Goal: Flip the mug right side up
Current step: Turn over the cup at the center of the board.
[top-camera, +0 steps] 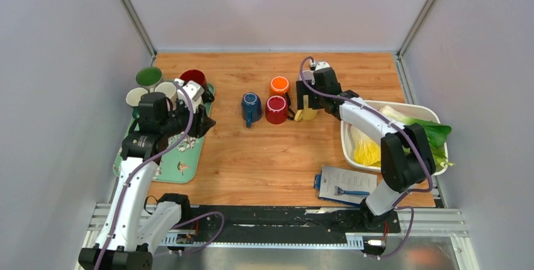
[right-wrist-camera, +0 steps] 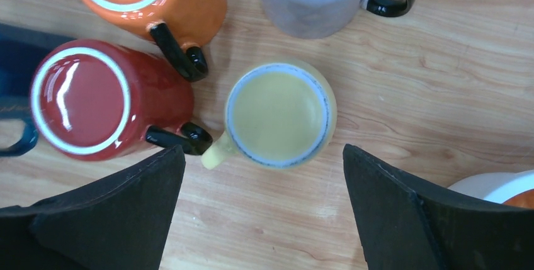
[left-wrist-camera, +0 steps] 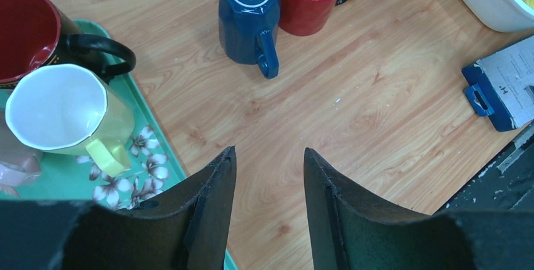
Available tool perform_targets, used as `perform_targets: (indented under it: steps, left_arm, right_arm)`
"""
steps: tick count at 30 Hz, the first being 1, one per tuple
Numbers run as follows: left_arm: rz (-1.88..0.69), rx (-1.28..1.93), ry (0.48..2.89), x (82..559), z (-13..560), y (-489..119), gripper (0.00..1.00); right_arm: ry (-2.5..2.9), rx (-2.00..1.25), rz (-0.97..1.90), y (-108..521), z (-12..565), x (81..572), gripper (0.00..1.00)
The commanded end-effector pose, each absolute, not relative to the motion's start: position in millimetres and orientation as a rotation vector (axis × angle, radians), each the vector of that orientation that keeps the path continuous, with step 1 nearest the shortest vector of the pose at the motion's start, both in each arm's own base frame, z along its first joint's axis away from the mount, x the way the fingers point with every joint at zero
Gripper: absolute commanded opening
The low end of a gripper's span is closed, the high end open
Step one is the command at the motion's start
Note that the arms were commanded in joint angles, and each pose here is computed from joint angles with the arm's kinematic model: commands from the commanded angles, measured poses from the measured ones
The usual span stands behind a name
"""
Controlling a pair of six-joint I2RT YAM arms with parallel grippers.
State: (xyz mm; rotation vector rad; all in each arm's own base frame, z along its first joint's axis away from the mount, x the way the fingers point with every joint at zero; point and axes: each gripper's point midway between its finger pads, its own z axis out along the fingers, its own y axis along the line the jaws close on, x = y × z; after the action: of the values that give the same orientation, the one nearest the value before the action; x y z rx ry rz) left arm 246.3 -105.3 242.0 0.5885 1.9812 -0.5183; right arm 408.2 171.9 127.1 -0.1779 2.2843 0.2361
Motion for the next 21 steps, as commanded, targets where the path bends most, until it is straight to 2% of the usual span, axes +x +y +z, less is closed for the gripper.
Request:
perform_targets:
  steps: [1, 10, 21]
  left_arm:
    - [-0.527, 0.62, 1.945, 250, 248, -108, 0.51]
    - [-0.522, 0.6, 1.935, 255, 251, -105, 0.51]
    - [-0.536, 0.585, 1.927, 260, 250, -106, 0.5]
  right_arm:
    - [2.233, 0.013, 0.086, 158, 130, 433, 1.0]
    - [2.284, -0.049, 0.006, 143, 105, 416, 1.0]
    - [2.286, -0.127, 0.134, 117, 111, 391, 1.0]
